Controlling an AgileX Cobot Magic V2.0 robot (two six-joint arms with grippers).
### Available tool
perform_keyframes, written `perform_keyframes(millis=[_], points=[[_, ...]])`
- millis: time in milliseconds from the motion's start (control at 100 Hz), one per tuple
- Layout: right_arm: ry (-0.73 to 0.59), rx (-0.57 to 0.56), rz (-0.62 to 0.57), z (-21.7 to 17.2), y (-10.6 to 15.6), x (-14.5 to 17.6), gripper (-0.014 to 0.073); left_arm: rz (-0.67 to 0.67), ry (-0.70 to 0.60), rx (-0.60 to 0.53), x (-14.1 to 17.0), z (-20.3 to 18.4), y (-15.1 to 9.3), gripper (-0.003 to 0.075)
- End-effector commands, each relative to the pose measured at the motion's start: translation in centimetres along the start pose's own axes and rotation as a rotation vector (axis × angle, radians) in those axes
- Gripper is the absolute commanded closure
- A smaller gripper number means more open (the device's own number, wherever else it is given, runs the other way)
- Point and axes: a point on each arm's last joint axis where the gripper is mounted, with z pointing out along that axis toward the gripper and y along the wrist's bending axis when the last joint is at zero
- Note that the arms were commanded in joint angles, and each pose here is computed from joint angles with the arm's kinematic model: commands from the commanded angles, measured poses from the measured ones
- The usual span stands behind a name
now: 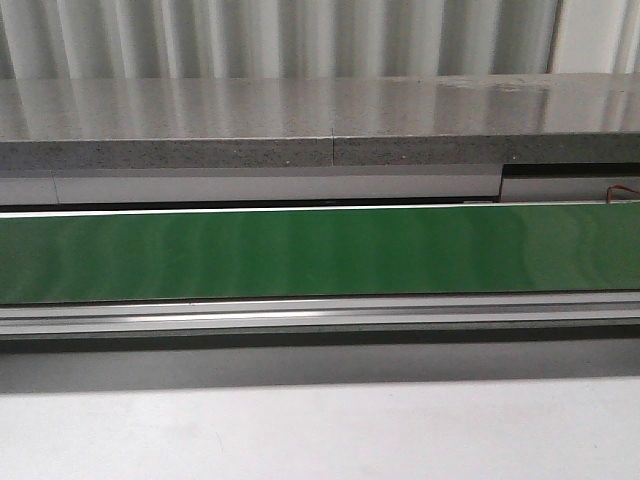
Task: Move button from right to left
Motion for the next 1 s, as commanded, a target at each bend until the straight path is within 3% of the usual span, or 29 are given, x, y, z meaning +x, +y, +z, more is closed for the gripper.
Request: perform_keyframes(millis=[0, 370, 990], points=[[-0.089, 0.015, -0.003, -0.2, -0.2, -1.3, 0.0662, -0.014, -0.109, -0.037, -0.8, -0.3, 0.2, 0.0741], [-0.089, 0.015, -0.003, -0.2, -0.2, -1.3, 0.0662, -0.038, -0.105, -0.059, 4.5, -0.9, 0.1, 0.0741], [-0.089, 0.015, -0.003, -0.2, -0.2, -1.3, 0.0662, -0.022, -0.09, -0.059, 4.6, -0.9, 0.1, 0.0741]])
